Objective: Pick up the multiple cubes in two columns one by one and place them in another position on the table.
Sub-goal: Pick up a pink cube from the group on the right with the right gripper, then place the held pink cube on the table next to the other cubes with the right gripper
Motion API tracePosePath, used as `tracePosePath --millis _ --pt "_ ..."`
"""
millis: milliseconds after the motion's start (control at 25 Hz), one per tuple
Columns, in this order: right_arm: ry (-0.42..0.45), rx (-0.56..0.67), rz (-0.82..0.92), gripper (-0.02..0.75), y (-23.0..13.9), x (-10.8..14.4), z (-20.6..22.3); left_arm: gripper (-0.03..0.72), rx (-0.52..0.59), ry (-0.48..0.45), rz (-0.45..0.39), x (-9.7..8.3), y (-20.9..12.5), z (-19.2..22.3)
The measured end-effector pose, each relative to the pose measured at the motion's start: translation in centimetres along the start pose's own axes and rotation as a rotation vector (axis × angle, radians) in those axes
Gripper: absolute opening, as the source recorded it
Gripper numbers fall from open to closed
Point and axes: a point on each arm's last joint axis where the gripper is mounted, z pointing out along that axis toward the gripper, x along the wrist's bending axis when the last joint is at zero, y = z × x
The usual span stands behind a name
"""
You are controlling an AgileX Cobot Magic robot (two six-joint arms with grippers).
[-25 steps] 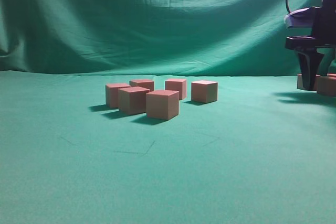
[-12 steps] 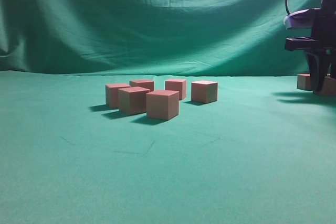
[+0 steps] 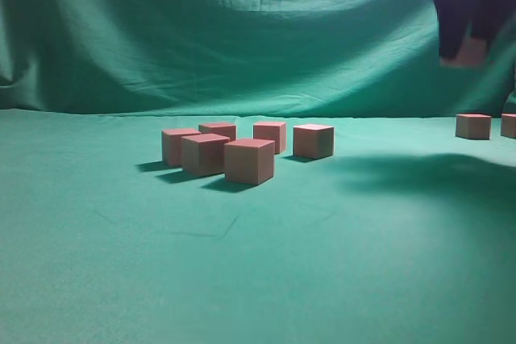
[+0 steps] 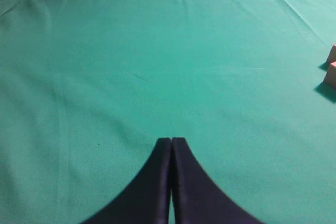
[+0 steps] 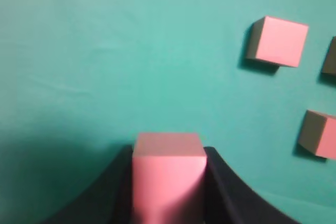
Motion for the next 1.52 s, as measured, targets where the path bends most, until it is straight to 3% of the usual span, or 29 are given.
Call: tracePosePath --millis 240,480,840,1160,1320,1520 --pt "0.016 -0.070 -0.031 0.267 -1.3 3.6 -4.6 0.000 0.000 0.000 0.000 0.0 0.0 0.0" --pt "0.082 -0.024 -0.026 0.267 -5.7 6.5 -6.2 0.000 0.000 0.000 0.000 0.0 0.0 0.0" --pt "0.158 0.119 -0.224 0.267 -11.1 14.3 -3.6 0.000 0.000 0.000 0.000 0.0 0.0 0.0" --pt "0.195 0.016 -0.240 0.267 -11.6 21.3 -1.5 0.000 0.000 0.000 0.000 0.0 0.0 0.0" --pt "0.188 0.063 -0.217 0.267 -11.7 22.8 0.9 0.000 0.000 0.000 0.000 0.0 0.0 0.0" --pt "0.157 0.067 -0.181 0.267 -11.4 22.9 2.4 0.000 0.000 0.000 0.000 0.0 0.0 0.0"
